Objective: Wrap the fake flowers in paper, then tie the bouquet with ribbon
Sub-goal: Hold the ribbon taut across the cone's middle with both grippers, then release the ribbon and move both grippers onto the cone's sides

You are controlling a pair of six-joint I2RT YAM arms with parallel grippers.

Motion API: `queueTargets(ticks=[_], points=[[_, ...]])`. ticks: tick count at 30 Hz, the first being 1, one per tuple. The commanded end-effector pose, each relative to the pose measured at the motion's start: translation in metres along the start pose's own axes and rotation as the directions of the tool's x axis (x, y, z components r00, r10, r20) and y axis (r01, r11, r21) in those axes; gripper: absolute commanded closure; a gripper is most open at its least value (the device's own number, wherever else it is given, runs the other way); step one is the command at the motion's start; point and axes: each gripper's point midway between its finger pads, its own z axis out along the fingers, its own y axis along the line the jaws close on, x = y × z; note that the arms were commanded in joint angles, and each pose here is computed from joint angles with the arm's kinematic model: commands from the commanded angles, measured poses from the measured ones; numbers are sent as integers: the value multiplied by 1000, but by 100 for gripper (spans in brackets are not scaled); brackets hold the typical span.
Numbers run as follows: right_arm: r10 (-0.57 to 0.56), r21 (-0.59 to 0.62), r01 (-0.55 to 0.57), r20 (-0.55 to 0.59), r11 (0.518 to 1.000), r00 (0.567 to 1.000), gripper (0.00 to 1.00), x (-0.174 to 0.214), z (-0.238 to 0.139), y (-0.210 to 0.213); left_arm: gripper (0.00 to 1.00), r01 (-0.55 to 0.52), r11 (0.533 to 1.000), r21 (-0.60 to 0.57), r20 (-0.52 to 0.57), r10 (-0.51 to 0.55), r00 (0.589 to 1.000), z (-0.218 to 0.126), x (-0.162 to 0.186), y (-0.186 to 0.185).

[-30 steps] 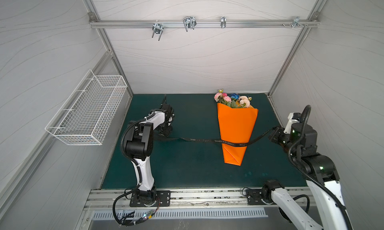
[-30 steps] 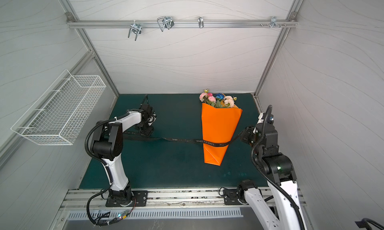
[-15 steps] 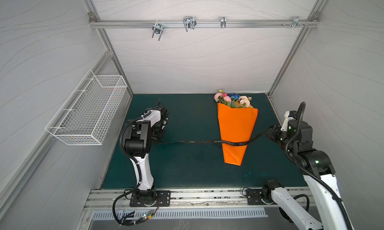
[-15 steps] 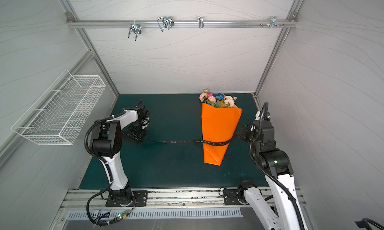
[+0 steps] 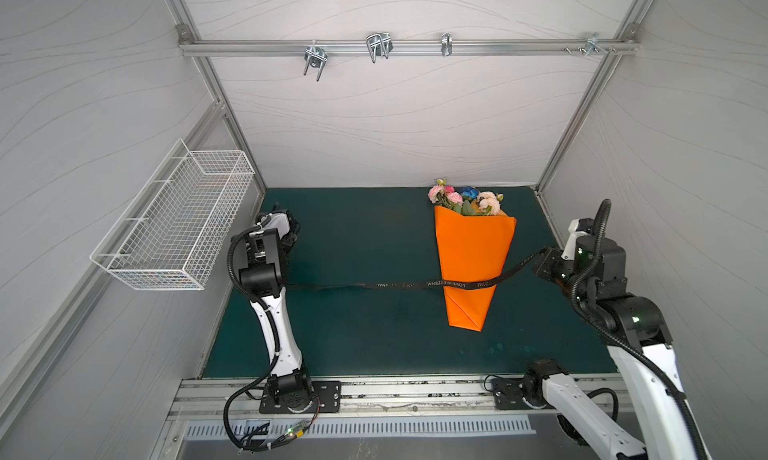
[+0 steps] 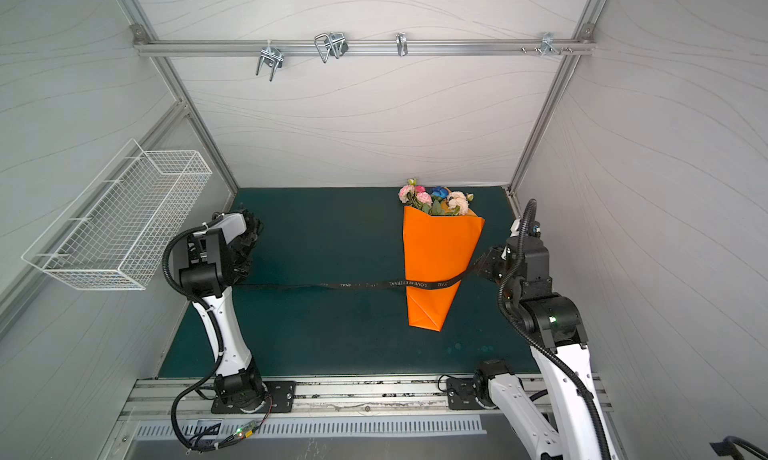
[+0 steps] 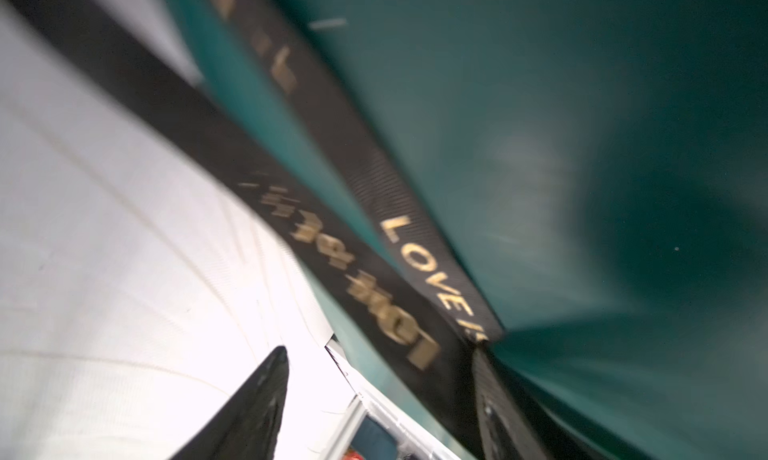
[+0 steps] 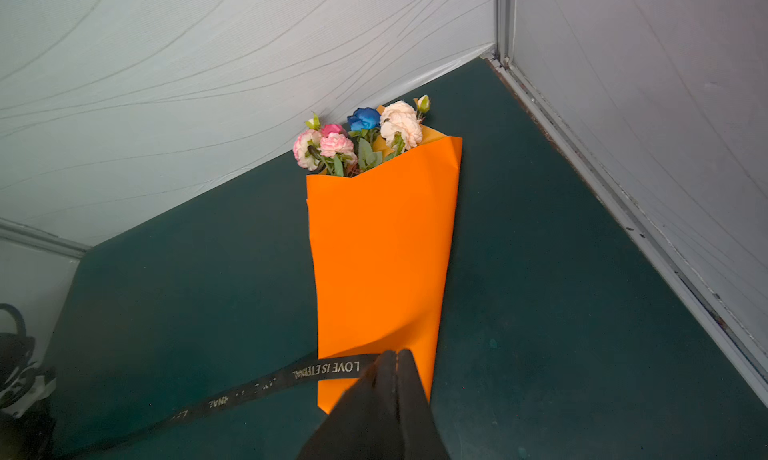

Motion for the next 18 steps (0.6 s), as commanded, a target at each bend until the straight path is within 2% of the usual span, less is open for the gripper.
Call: queueTargets(ticks=[1,3,6,7,8,12,15,18], points=[[23,-156,-44,-137,987,990,100,23,-14,27,28,194,981,-9,135,-191,972,-23,-16,14],[14,-229,-63,-209,971,978,100,35,-15,43,28,231,973,18,195,-230,954,-43,-17,11],[-19,-332,-75,-270,940,963,100,46,-21,67,27,224,973,53,292,-229,928,-78,-15,-11],[-29,-350,-73,-277,934,960,100,49,-25,72,23,218,973,72,324,-230,918,-91,-14,-22],[-34,-359,-71,-278,931,960,100,50,-30,75,19,212,973,94,355,-232,906,-103,-12,-34],[-28,-326,-61,-262,944,965,100,53,-49,63,16,166,953,254,446,-268,854,-146,-8,-84],[-12,-222,-38,-221,974,975,100,53,-58,35,16,83,889,450,497,-326,804,-184,-7,-128],[-3,-179,-32,-191,983,982,100,51,-69,20,16,-46,750,660,500,-393,772,-226,0,-171]])
